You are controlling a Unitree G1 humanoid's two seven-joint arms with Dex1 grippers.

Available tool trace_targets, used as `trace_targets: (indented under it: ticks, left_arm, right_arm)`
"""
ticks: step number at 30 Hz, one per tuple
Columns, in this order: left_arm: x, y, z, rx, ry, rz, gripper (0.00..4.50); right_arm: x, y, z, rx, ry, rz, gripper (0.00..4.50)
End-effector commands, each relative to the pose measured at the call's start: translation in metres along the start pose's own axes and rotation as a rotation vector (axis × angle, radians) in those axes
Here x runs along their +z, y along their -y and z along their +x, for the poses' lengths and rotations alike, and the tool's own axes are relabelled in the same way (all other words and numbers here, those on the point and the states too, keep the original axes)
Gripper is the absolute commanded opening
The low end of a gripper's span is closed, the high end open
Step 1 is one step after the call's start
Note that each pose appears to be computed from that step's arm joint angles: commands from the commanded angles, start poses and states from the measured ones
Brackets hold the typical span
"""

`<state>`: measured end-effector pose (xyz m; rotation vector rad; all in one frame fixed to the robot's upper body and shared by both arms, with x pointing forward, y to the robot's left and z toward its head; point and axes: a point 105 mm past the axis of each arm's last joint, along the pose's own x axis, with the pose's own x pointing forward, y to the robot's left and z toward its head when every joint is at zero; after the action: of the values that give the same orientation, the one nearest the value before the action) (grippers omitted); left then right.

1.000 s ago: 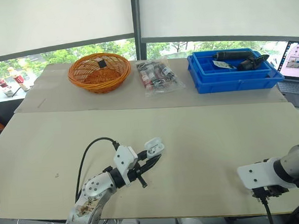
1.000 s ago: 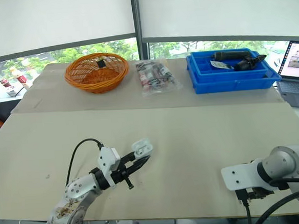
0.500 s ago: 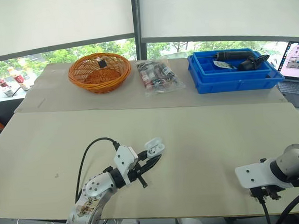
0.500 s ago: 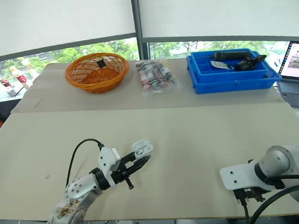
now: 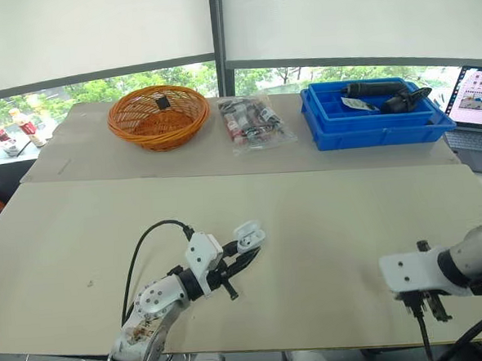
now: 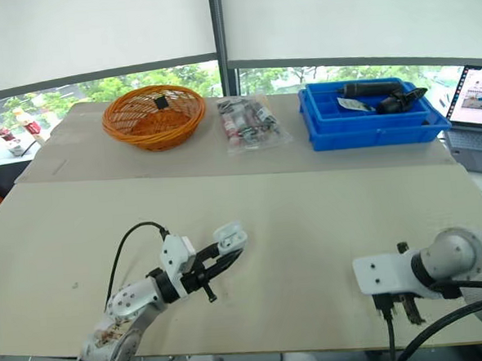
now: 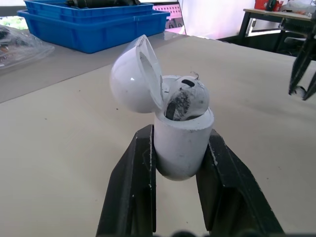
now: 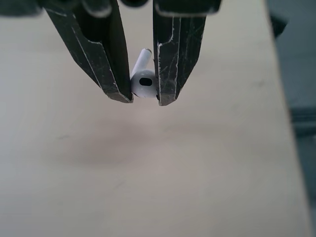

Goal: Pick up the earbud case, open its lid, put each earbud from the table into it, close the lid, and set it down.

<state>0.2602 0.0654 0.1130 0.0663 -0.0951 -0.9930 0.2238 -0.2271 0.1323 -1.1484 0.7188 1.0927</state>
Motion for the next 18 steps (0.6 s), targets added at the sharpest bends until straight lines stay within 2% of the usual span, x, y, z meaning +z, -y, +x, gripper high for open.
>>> trace_targets:
  ticks: [1,7,12,15,18]
  left_arm:
    - [0.014,-0.001,0.010,-0.034,0.073,0.022,0.59]
    - [0.021,-0.005,0.025,-0.090,0.115,0.006,0.59]
    - [0.023,-0.005,0.035,-0.150,0.116,0.057,0.59]
    - [0.024,-0.007,0.041,-0.163,0.117,0.064,0.59]
    - [0.025,-0.008,0.043,-0.179,0.117,0.053,0.59]
  right_arm:
    - [0.034,0.026,-0.019,-0.213,0.208,0.070,0.32]
    - [0.083,0.041,-0.029,-0.416,0.572,0.255,0.32]
    - [0.126,0.047,-0.029,-0.584,0.894,0.435,0.32]
    - [0.145,0.050,-0.028,-0.624,1.021,0.512,0.32]
    - [0.157,0.051,-0.024,-0.637,1.070,0.546,0.32]
